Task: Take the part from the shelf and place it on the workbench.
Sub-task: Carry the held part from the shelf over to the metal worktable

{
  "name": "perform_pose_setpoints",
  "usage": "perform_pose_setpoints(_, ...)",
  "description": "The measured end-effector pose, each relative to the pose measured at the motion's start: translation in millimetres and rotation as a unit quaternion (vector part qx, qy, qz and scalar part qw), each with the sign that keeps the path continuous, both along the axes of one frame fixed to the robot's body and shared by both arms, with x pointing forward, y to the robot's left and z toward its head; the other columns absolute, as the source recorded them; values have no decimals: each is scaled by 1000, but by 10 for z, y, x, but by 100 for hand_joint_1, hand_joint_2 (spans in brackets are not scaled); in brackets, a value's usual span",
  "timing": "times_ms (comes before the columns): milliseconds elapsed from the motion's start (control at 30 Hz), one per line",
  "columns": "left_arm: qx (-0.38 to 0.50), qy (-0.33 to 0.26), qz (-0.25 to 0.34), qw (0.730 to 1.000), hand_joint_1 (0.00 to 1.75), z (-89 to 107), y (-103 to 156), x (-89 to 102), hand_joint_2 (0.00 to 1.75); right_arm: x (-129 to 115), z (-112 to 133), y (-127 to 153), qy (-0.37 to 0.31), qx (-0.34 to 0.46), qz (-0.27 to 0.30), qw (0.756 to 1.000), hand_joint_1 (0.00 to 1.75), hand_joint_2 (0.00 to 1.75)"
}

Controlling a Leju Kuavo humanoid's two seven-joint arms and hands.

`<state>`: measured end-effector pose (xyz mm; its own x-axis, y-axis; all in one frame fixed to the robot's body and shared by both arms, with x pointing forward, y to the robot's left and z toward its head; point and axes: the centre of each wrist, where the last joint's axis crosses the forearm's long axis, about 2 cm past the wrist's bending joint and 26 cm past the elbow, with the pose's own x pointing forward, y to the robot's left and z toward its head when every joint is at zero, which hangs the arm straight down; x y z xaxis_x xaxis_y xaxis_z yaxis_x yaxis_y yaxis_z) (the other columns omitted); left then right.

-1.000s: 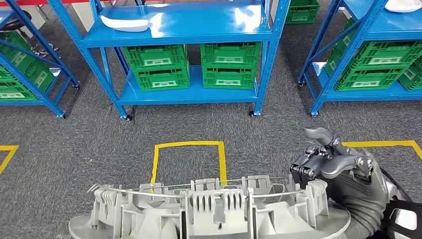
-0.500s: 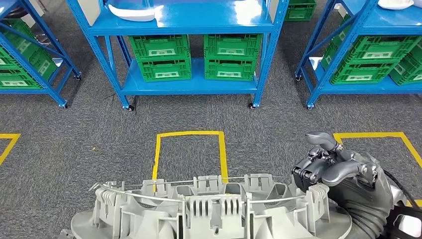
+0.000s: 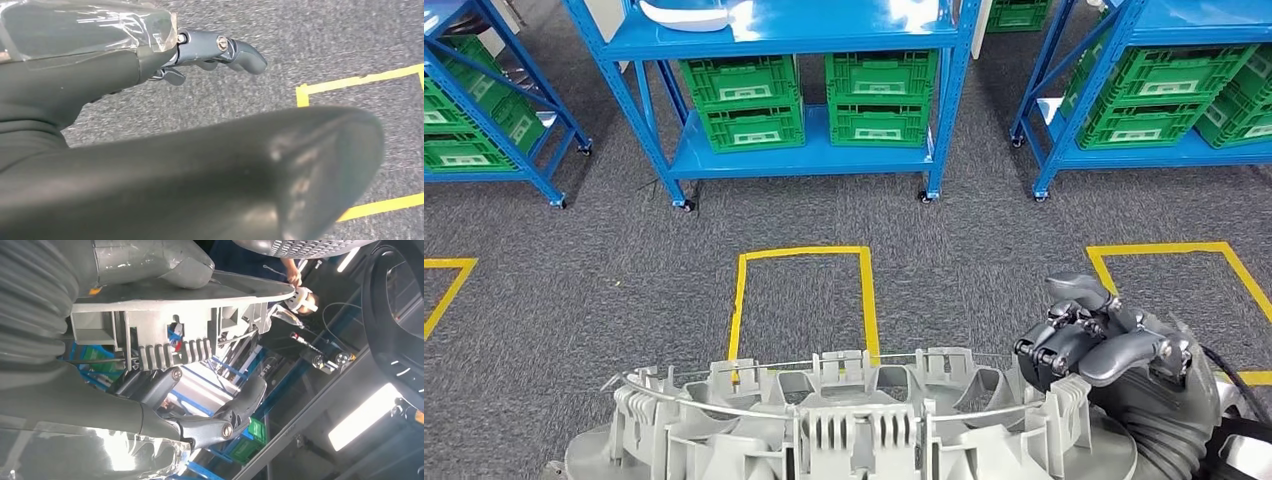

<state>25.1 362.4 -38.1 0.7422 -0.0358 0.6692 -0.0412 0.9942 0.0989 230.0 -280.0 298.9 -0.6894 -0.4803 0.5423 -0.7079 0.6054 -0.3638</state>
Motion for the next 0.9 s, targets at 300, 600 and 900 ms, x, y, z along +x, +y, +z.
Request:
perform_pose_setpoints(300,-2,4,14,1000,0,-3,18,-19,0,1,18,11,-7,-1,1,1000,175,175)
perform_pose_setpoints(600,-6,3,16,1000,0,-7,-7,-1,0,1,23,12,-8,-1,1,1000,175,175)
perform_pose_setpoints(900,-9,36,26,999,0,8,29,-137,0,-4,38,9,-12,-1,-1,1000,175,175)
